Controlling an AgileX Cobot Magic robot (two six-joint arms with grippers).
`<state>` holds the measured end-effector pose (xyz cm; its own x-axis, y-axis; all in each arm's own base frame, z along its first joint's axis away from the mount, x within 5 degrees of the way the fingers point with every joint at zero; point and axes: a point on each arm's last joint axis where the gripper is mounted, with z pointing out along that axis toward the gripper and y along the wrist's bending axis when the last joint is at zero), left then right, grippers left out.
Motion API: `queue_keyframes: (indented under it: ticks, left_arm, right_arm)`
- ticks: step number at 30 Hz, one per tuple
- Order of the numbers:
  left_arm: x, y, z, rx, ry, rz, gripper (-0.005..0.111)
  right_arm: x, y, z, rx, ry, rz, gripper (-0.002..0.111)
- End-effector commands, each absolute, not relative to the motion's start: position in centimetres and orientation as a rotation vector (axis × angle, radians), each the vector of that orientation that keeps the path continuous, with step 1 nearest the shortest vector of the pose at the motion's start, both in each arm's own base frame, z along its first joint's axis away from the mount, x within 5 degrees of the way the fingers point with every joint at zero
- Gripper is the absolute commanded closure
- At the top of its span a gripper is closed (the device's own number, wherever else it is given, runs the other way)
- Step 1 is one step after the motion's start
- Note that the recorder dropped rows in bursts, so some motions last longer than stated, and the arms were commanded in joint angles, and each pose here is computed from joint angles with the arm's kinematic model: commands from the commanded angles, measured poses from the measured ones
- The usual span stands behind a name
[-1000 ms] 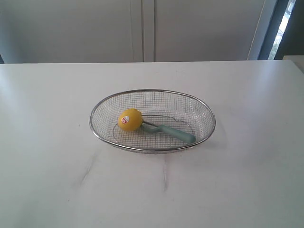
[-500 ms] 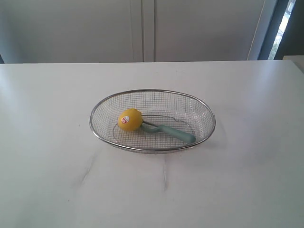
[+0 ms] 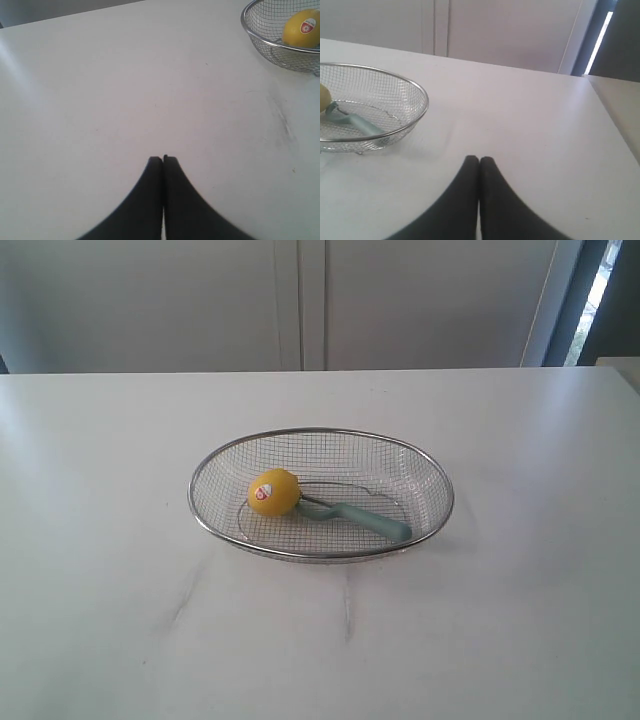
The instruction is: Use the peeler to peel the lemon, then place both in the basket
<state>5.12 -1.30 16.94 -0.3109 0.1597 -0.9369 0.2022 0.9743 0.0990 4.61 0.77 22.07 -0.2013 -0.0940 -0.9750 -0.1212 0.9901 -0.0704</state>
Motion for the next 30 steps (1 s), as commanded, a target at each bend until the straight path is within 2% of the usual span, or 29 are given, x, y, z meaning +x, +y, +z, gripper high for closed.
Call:
queue_keyframes:
  ticks: [1,4,30]
  left_arm:
    - [5.1,-1.3,16.9,0.254,1.890,-0.050,0.107]
    - [5.1,-1.3,16.9,0.254,1.890,-0.050,0.107]
    - [5.1,-1.3,16.9,0.254,1.890,-0.050,0.107]
  right_arm:
    - [5.1,0.7,20.3,-0.141,1.756,0.018,0.108]
    - [5.3,0.7,18.3,-0.143,1.815,0.020,0.108]
    - [5.4,0.1,18.3,-0.189,1.809,-0.128,0.108]
